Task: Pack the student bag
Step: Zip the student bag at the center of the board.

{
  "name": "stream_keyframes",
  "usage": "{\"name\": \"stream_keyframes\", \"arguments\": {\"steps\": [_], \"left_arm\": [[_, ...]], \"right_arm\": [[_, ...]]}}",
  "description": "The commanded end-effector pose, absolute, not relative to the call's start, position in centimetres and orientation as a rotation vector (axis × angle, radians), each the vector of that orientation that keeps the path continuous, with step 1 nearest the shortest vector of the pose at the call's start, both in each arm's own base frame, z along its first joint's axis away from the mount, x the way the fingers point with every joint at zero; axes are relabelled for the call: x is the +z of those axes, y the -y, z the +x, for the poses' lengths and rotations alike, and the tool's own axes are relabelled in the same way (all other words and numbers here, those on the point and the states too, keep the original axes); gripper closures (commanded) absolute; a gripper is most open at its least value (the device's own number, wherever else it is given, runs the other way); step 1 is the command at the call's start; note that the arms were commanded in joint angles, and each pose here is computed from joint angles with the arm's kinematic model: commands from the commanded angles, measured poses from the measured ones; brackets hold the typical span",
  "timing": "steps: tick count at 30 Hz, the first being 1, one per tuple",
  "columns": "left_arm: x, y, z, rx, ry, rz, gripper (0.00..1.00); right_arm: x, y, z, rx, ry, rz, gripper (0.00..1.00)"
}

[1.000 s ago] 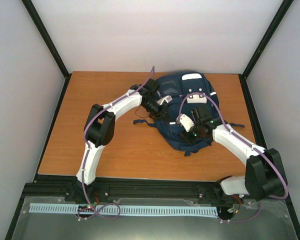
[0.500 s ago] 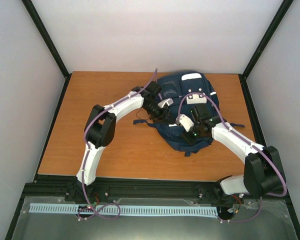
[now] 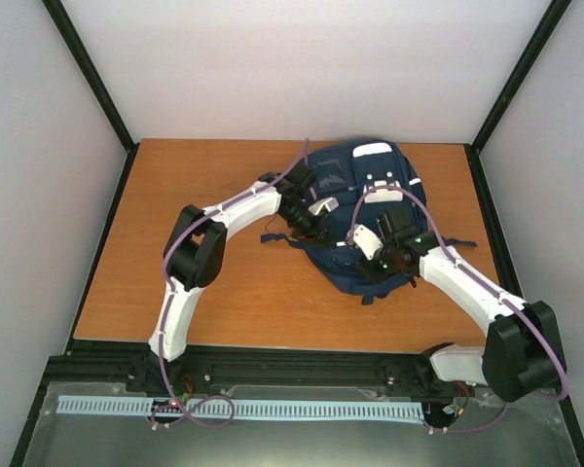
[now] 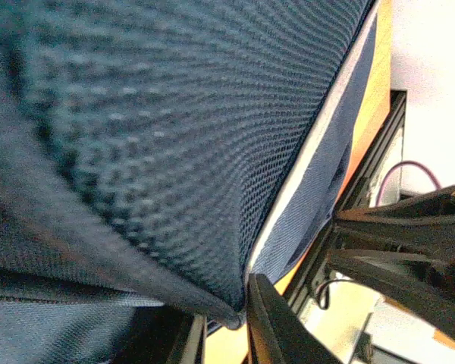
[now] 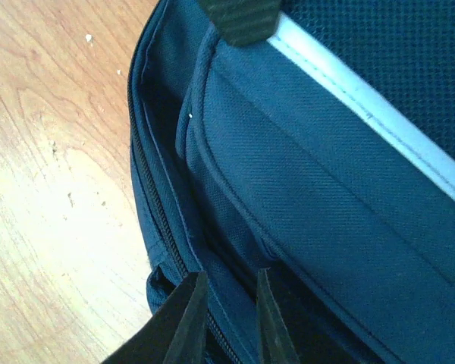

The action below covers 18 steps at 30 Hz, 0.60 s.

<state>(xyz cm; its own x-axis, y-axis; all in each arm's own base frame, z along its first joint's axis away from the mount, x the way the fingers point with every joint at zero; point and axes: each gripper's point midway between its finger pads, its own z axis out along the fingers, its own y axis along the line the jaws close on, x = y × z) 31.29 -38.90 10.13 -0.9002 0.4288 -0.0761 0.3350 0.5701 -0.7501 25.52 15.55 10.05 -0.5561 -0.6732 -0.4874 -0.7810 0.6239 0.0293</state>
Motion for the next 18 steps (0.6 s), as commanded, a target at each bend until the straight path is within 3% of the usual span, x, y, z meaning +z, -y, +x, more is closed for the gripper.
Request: {"name": "stream_keyframes", "arguments": {"steps": [1,4,18], "left_arm": [[12.3,40.5,30.8,1.344,2.627,-0.729,0.91],[13.6,41.1,30.8,1.415,2.589,-0.772,0.99],[15.9,42.1,30.9,1.534,2.513,-0.839,0.99]], "right_arm": [[9.8,-15.4,24.8,0.334,-2.392,-1.187,0.83],[9.3,-15.4,24.4,0.338,-2.389,-1.211,0.84],[10.9,-15.0,27.7,0.186,-2.324,-1.205,0.80]]}}
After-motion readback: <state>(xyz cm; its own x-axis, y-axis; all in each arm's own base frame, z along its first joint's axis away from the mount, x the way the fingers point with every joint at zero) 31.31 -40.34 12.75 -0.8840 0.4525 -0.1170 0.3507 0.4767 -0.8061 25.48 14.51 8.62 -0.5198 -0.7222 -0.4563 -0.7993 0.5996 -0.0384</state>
